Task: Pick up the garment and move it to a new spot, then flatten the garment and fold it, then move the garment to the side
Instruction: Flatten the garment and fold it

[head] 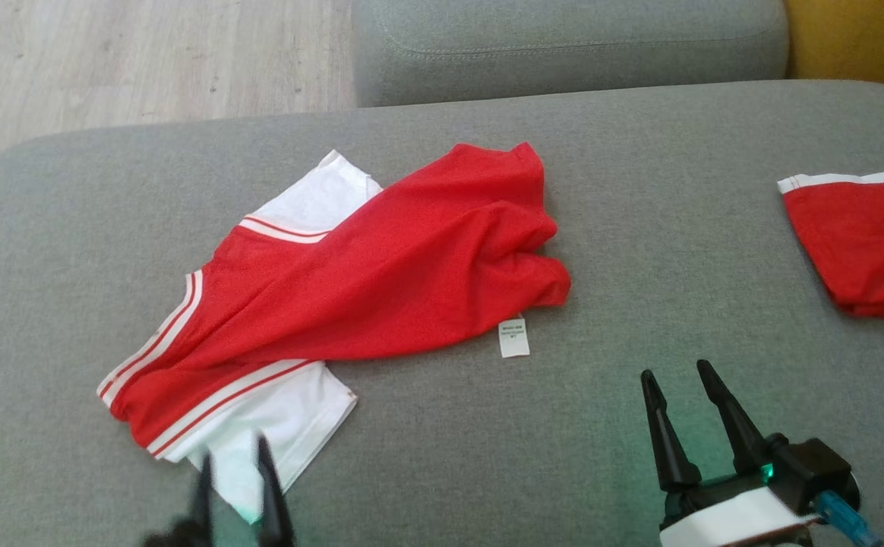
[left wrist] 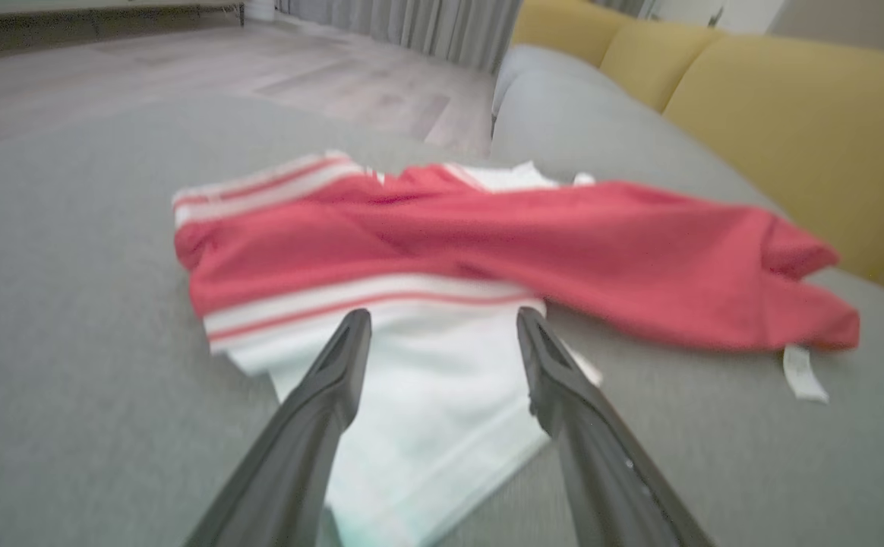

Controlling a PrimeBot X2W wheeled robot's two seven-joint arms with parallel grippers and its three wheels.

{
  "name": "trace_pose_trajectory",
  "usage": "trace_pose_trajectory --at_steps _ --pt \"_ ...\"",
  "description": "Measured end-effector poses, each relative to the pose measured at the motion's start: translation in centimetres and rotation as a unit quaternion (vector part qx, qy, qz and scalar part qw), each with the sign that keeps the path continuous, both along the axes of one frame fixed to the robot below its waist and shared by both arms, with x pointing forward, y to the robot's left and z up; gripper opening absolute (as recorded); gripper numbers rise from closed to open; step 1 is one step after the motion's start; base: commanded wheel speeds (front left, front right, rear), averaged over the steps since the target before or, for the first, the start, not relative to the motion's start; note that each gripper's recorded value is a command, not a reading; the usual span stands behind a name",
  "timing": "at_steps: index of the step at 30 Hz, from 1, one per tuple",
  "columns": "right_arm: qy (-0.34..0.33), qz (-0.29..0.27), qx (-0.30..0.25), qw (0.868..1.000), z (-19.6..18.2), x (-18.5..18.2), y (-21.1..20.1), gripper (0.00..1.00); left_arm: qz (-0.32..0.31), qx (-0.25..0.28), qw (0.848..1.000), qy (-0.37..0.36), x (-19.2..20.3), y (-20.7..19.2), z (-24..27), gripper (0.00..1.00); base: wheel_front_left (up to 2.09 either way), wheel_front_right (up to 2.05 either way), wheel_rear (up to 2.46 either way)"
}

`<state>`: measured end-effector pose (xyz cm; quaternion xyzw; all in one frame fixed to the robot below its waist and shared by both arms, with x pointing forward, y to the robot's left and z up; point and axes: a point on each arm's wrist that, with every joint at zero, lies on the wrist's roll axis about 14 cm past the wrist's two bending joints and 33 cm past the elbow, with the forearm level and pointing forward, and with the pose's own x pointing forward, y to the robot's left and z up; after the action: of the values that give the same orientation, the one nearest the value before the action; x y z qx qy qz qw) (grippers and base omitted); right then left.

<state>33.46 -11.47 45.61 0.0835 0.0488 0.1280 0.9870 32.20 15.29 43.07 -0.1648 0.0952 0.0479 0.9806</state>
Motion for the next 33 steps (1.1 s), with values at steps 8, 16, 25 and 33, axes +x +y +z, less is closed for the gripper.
trace_pose_trajectory --at_steps 8,16,25,33 --pt "0.001 0.007 0.0 1.0 -0.1 0.0 0.4 1.0 0.007 0.003 0.993 0.121 -4.0 -0.6 -6.3 1.0 0.0 0.0 0.0" --pt "-0.002 0.007 -0.007 1.0 0.0 -0.2 0.0 1.0 0.003 -0.031 0.985 0.168 -4.1 -1.6 -8.7 1.0 0.0 0.0 0.0" --pt "0.008 0.019 -0.008 1.0 -0.5 -1.0 0.6 1.0 -0.015 -0.049 0.988 0.148 -3.6 -2.0 -8.0 0.0 0.0 0.0 0.0" --pt "0.035 0.067 -0.007 0.997 -2.2 -0.6 3.3 1.0 0.124 -0.014 0.991 -0.059 0.6 7.7 3.8 0.0 0.0 0.0 0.0"
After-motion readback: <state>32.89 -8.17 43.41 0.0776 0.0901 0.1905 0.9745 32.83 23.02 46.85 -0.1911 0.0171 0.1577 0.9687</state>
